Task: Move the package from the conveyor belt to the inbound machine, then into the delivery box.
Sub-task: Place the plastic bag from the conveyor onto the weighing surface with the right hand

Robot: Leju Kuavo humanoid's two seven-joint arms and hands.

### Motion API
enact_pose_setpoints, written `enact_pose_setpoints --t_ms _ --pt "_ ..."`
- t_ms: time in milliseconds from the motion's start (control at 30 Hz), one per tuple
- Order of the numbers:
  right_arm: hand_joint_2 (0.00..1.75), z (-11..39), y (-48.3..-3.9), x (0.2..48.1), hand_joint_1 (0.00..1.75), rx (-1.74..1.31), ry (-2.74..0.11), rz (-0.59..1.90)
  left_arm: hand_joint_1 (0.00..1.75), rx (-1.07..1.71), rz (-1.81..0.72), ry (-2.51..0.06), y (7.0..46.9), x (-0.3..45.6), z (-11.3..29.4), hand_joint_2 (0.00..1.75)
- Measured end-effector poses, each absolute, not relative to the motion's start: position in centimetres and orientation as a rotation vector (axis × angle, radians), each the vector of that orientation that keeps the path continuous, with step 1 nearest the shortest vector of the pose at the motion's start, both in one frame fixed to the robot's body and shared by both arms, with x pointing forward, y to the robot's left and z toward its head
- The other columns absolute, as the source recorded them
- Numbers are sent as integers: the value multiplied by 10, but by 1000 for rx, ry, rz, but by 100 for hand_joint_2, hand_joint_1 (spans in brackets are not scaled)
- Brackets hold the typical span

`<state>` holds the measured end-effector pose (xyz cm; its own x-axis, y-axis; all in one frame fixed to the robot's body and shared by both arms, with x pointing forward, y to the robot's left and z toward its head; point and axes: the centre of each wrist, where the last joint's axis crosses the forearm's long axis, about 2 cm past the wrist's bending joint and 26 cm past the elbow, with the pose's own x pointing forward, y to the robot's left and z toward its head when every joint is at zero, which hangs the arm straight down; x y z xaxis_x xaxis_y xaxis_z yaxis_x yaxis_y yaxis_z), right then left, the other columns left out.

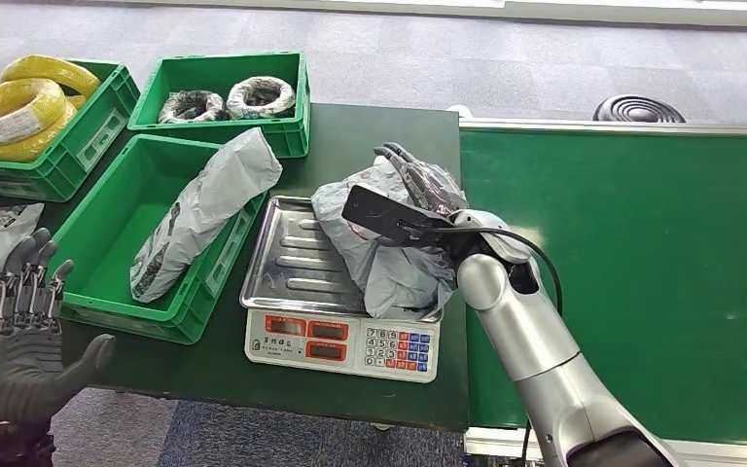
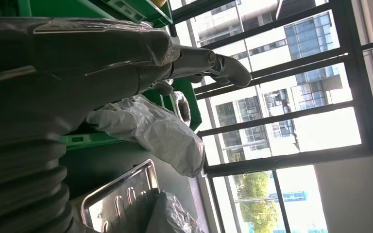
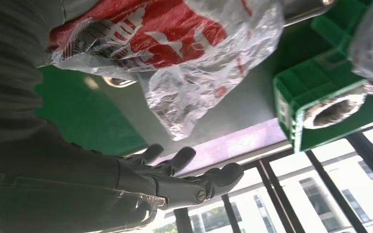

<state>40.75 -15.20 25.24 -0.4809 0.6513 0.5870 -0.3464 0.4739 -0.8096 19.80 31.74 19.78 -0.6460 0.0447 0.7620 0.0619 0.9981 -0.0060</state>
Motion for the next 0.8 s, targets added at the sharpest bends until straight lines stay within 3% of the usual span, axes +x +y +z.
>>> enact_pose_setpoints --t_ms 167,500,800 --pt "175 255 -156 403 0 -135 -1817 998 0 -33 -123 -2283 294 215 205 175" --pt "175 262 -169 397 0 -39 -1895 793 0 -8 -257 -2232 263 233 211 175" --pt "175 221 -241 361 0 -72 -1924 572 0 67 -552 -2005 194 267 219 175"
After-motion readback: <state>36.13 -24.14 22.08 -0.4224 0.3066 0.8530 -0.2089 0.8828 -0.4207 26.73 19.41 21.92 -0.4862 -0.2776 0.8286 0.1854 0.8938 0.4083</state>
